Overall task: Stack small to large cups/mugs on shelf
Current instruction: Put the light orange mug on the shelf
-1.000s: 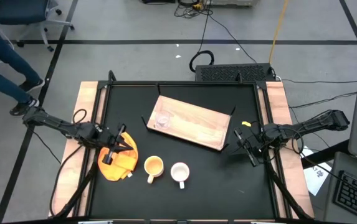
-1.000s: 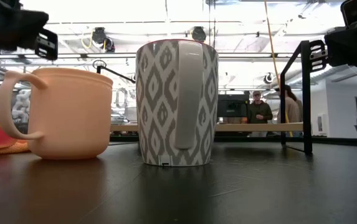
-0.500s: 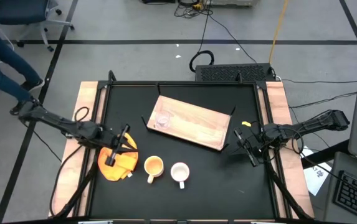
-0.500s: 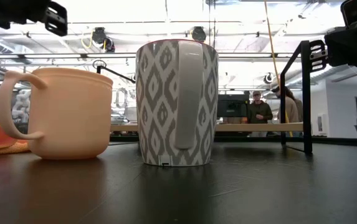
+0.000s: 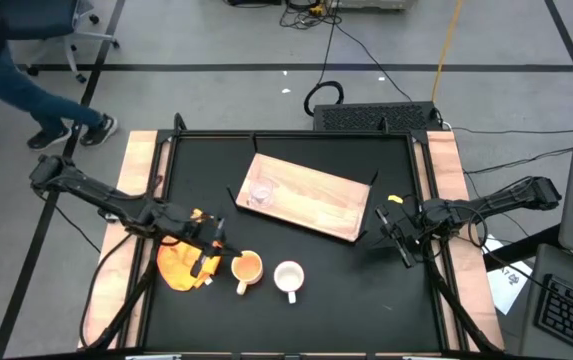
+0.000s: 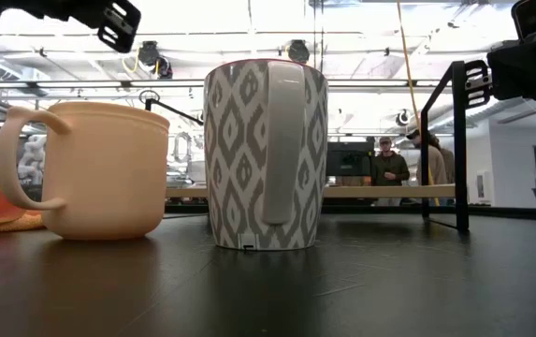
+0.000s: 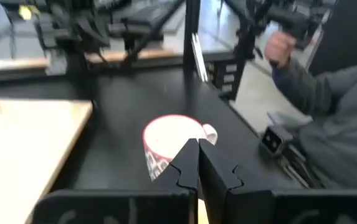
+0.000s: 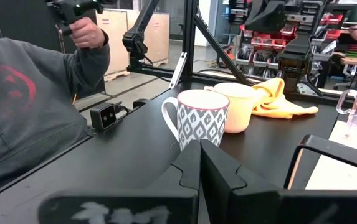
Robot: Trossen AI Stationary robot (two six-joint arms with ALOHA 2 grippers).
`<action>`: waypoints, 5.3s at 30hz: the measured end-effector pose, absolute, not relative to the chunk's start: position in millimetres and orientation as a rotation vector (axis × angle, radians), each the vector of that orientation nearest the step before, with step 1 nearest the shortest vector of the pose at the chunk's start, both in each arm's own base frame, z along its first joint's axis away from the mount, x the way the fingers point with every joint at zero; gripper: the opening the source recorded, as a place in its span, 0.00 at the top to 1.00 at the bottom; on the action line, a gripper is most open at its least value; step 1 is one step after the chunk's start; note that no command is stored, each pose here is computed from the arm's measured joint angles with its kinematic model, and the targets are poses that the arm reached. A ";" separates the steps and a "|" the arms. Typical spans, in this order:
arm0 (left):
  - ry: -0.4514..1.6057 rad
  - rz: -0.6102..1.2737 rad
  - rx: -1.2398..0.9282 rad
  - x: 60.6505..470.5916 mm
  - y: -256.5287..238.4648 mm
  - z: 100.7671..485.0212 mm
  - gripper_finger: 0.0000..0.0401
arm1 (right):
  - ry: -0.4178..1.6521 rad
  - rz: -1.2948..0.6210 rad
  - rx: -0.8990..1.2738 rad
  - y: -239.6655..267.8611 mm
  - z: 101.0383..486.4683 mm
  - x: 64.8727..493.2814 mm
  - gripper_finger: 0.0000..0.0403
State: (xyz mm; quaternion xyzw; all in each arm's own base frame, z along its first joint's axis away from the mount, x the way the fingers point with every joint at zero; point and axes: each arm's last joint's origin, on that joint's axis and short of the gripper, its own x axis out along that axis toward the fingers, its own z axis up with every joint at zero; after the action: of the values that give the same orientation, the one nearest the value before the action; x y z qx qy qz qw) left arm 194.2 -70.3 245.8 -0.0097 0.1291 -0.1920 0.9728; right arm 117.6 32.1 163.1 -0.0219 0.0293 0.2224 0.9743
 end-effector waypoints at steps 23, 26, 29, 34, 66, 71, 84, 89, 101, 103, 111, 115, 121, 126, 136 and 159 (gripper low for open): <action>0.810 -0.295 0.109 249.6 -80.1 285.0 0.89 | 0.059 0.449 -0.044 32.2 163.1 117.6 1.00; 0.890 -0.317 0.089 257.8 -80.2 283.8 0.84 | 0.060 0.449 -0.044 32.2 163.0 117.6 1.00; 0.932 -0.368 0.068 267.6 -81.2 282.0 0.78 | 0.059 0.449 -0.044 32.1 163.1 117.6 1.00; 0.966 -0.372 0.058 281.6 -81.2 279.4 0.61 | 0.059 0.449 -0.044 32.2 163.1 117.6 1.00; 1.234 -0.359 0.082 309.1 -73.5 218.6 0.39 | 0.062 0.449 -0.044 32.2 162.8 117.6 1.00; 1.236 -0.344 0.074 310.7 -67.1 218.1 0.43 | 0.063 0.449 -0.044 32.2 162.8 117.6 1.00; 1.287 -0.357 0.088 306.5 -62.4 216.5 0.61 | 0.063 0.449 -0.044 32.2 162.8 117.6 1.00; 1.287 -0.358 0.088 306.5 -62.4 216.5 0.64 | 0.062 0.449 -0.048 32.2 162.7 117.6 1.00; 1.269 -0.399 0.098 307.4 -63.3 217.0 0.83 | 0.062 0.449 -0.048 32.2 162.8 117.6 1.00; 1.268 -0.399 0.098 307.5 -63.3 217.0 0.87 | 0.062 0.449 -0.048 32.2 162.7 117.6 1.00; 1.268 -0.388 0.096 307.6 -63.1 217.1 0.97 | 0.061 0.449 -0.048 32.2 162.9 117.6 1.00; 1.262 -0.401 0.120 307.8 -63.0 217.2 0.98 | 0.061 0.449 -0.048 32.1 162.9 117.6 1.00; 1.250 -0.405 0.175 308.8 -63.4 220.0 0.99 | 0.062 0.449 -0.048 32.2 162.8 117.6 1.00; 1.248 -0.355 0.268 311.8 -66.2 239.4 0.99 | 0.067 0.449 -0.048 32.1 162.3 117.6 1.00; 1.180 -0.361 0.285 319.1 -72.5 273.8 0.99 | 0.067 0.449 -0.048 32.2 162.3 117.6 1.00; 1.148 -0.410 0.337 318.4 -71.8 277.1 0.99 | 0.070 0.449 -0.040 32.2 162.2 117.6 1.00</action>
State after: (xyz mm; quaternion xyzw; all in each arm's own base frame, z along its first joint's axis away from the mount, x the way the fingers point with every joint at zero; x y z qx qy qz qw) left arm 318.4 -71.8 277.1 0.1575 0.5366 -0.1915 0.8066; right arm 117.6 32.2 162.2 -0.0199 0.0346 0.2226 0.9741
